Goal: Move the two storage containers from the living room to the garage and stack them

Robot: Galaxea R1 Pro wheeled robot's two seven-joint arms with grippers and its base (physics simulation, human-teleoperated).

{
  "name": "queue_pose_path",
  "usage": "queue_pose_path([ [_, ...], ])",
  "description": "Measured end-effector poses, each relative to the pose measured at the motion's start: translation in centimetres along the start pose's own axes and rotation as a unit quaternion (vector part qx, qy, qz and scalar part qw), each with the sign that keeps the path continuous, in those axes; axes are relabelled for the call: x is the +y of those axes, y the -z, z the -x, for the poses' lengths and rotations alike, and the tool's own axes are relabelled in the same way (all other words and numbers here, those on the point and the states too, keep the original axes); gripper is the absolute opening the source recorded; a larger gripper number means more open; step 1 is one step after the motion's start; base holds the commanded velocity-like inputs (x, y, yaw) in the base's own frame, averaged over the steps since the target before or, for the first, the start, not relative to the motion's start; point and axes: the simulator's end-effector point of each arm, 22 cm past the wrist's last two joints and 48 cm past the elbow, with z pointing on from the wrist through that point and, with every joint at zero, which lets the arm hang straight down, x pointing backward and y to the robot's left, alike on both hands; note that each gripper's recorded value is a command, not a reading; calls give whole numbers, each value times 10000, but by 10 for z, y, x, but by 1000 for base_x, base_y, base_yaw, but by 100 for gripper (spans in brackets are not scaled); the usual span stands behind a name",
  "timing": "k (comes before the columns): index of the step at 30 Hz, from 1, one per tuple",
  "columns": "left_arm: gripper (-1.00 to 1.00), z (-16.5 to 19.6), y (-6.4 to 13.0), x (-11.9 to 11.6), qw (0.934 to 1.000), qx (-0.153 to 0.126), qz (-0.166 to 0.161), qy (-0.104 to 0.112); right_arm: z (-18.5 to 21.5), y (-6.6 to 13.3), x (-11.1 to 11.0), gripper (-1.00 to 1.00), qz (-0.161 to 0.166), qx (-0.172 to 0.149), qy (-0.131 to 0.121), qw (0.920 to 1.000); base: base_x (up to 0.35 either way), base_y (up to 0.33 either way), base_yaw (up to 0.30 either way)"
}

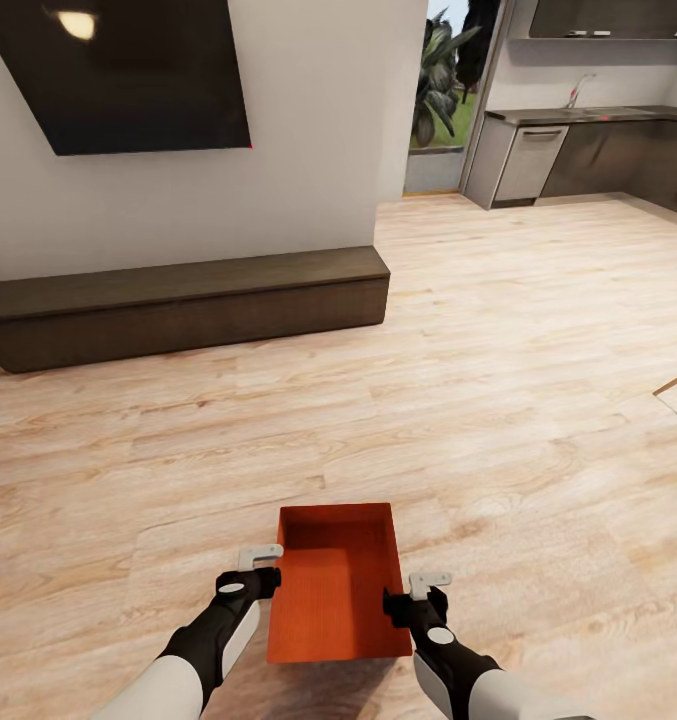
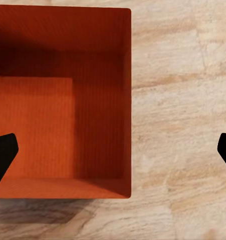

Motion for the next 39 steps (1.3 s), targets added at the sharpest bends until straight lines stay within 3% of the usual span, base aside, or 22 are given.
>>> queue_pose_path([
  [22,100,-1,0,-1,10000,17,2,48,4,0,0,100,-12,-92,-56,9999,0,0,0],
  [39,100,-37,-10,-4,9994,355,-10,10,4,-9,-3,100,-30,-225,-84,9997,0,0,0],
])
